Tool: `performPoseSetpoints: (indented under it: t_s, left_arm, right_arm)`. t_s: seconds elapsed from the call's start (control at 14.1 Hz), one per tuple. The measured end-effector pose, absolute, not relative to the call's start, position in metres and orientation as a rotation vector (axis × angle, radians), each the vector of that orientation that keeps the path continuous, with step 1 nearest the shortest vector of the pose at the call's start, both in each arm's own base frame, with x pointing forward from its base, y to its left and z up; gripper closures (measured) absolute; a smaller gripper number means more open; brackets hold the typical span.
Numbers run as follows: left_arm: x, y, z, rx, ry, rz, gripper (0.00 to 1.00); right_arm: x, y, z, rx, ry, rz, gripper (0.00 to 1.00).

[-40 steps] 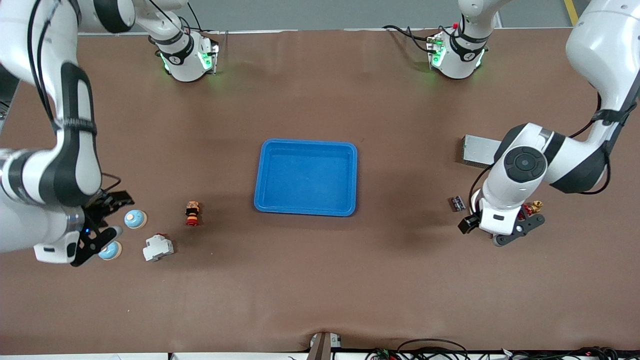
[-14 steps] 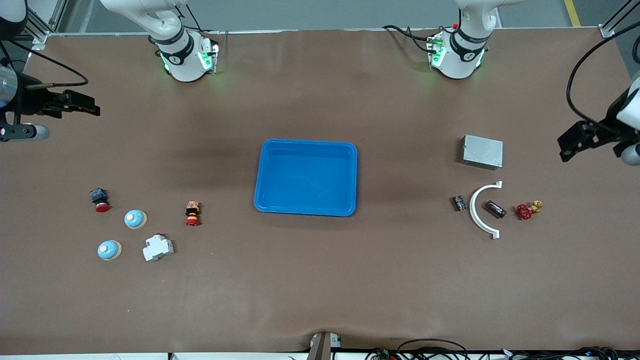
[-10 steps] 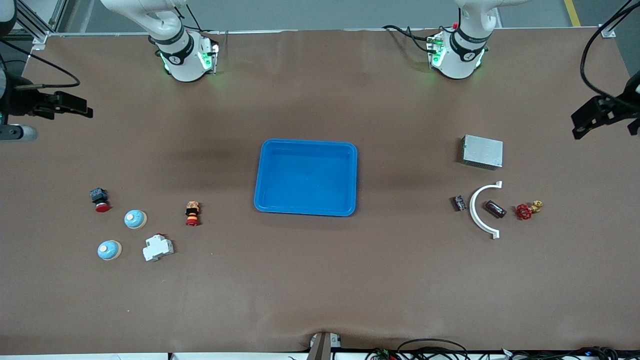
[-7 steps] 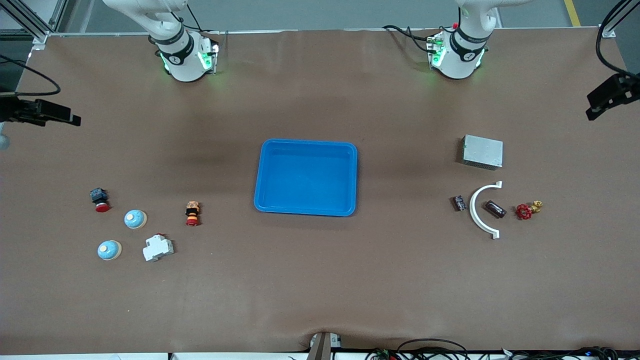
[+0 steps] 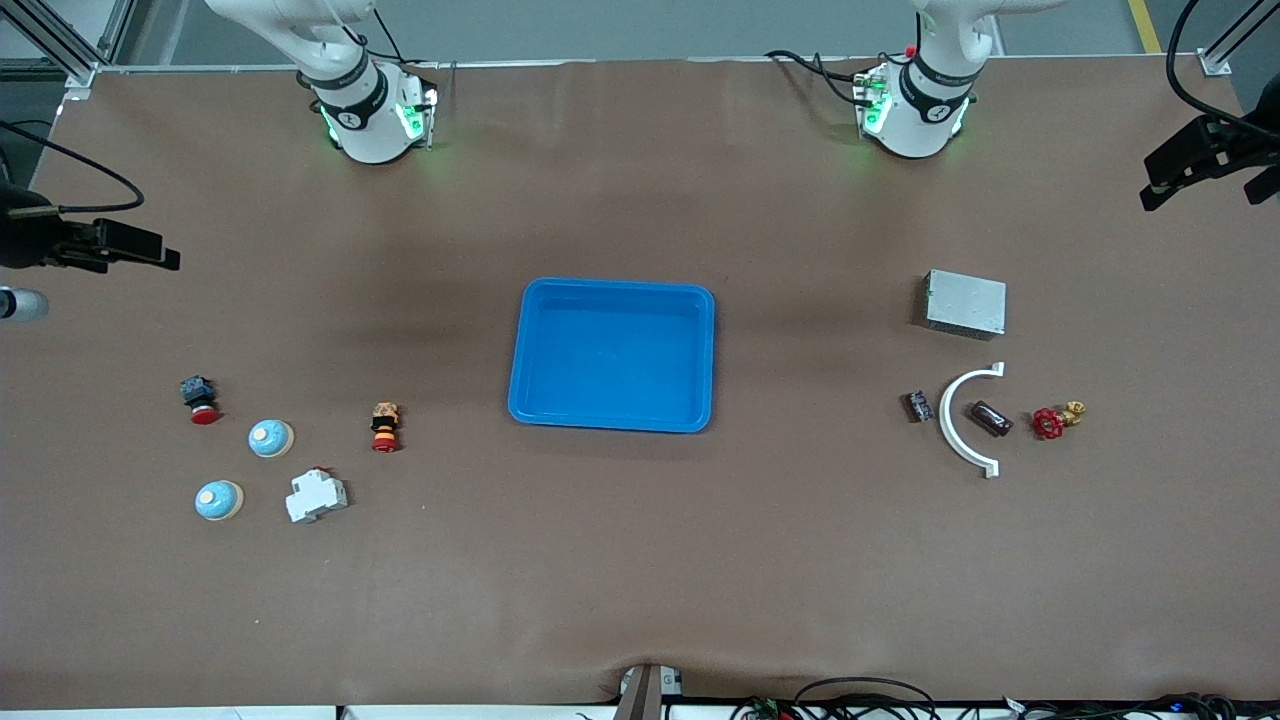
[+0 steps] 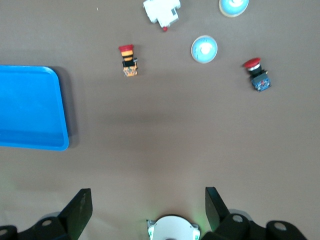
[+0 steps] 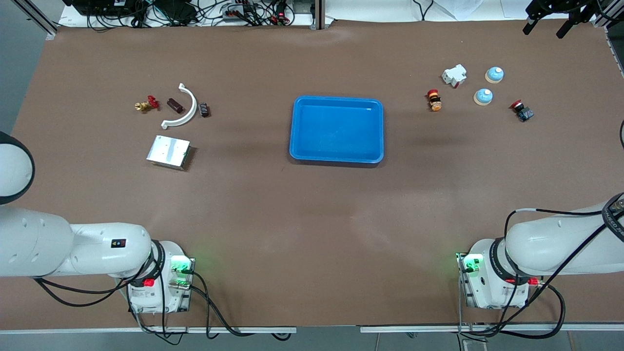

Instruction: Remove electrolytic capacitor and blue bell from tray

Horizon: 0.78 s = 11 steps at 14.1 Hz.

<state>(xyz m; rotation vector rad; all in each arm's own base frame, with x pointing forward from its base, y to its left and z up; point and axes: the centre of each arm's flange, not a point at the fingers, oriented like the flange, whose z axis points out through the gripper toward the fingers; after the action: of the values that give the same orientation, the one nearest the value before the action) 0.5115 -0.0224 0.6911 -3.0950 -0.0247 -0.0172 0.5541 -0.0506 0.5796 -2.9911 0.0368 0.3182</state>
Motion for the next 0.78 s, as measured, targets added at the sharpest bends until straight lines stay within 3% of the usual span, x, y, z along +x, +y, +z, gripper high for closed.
performPoseSetpoints:
  t_s: [0.57, 0.78]
  left_arm:
    - [0.505, -0.046, 0.683, -3.101, 0.046, 0.022, 0.00]
    - [0.504, -0.047, 0.671, -3.098, 0.066, 0.040, 0.00]
  right_arm:
    - [0.560, -0.032, 0.594, -3.096, -0.036, 0.277, 0.00]
    - [0.566, -0.030, 0.607, -3.124, -0.046, 0.189, 0.00]
